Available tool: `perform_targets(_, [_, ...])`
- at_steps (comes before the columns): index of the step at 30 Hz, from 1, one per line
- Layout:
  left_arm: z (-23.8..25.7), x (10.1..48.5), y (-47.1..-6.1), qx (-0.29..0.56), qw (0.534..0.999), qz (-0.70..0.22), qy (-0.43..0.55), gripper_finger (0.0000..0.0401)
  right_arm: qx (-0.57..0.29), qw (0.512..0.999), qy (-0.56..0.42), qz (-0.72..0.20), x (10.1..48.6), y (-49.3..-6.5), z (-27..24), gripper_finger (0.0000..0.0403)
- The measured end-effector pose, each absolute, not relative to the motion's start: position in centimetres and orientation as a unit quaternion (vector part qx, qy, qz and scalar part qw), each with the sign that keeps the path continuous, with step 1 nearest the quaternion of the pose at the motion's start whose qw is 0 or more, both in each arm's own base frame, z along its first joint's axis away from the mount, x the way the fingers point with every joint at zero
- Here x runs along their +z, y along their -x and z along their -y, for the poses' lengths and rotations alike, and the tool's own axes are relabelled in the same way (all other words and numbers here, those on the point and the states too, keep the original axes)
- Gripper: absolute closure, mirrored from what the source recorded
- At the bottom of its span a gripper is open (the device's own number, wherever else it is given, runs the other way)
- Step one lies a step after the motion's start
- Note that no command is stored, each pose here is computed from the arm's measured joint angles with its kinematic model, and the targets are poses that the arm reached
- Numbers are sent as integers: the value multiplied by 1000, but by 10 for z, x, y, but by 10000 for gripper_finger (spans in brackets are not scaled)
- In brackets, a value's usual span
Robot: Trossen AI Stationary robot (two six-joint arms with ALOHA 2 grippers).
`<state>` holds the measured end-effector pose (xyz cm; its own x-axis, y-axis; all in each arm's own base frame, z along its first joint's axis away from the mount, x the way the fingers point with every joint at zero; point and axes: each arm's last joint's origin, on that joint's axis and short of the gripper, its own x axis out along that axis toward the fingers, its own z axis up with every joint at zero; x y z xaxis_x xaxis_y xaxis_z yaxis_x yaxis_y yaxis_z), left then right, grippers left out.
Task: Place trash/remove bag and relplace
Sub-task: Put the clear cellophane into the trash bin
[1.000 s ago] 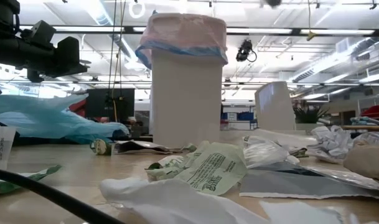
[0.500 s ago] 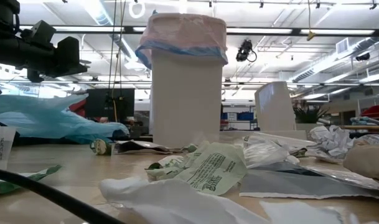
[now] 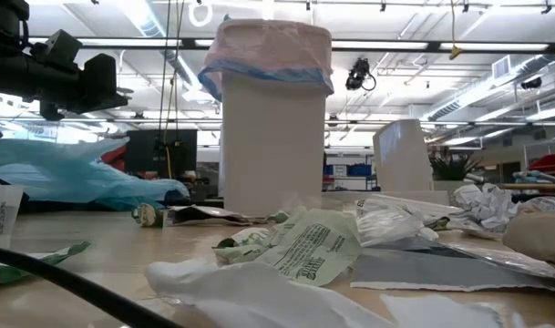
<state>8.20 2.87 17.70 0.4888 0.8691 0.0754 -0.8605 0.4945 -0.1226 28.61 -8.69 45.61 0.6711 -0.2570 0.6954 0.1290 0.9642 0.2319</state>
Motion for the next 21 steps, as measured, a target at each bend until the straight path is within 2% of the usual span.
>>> perform_targets(9, [-29, 177, -82, 501, 862, 64, 34, 380, -81, 940, -130, 305, 417, -325, 104, 403])
perform_targets(16, [-29, 177, -82, 501, 862, 64, 34, 380, -75, 972, -187, 120, 383, -339, 105, 403])
perform_targets(21, [-29, 177, -82, 502, 862, 63, 34, 380, -83, 977, -196, 4, 366, -335, 102, 399])
